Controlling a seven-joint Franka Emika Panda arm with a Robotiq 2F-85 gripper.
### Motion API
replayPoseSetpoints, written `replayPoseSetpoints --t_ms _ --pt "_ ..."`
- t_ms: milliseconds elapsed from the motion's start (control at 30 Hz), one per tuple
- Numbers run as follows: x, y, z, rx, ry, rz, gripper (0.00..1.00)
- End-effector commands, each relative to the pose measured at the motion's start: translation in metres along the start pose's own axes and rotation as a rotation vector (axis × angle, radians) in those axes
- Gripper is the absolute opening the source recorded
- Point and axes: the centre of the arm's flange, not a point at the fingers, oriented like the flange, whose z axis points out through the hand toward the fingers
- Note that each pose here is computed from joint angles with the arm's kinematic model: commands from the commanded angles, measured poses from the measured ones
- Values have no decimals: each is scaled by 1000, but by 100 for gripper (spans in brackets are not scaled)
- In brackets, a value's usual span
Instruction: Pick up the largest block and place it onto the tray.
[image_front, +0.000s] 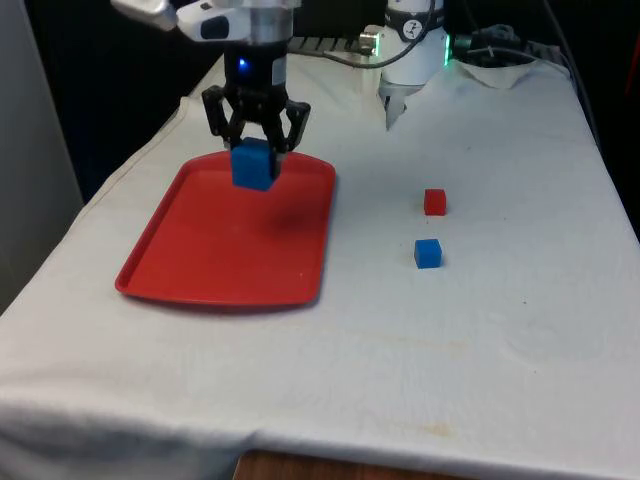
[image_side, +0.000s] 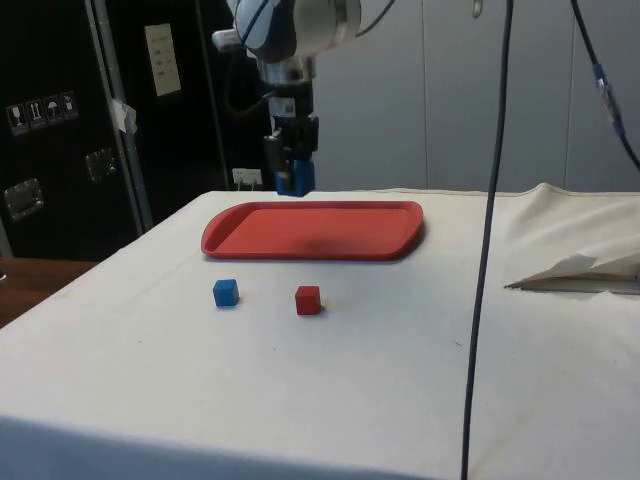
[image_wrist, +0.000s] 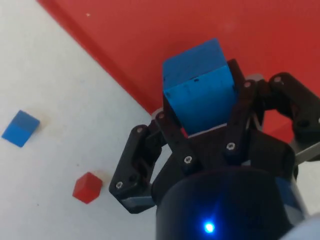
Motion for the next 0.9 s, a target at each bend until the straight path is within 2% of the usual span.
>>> replayPoseSetpoints --t_ms 0,33,233,733,867 --pt "-1 2 3 3 -2 1 0" --pt "0 6 8 14 0 1 0" --pt "-1 17 29 19 -8 4 0" --pt "-6 28 74 18 -33 10 0" --pt "-7 31 79 11 -41 13 0"
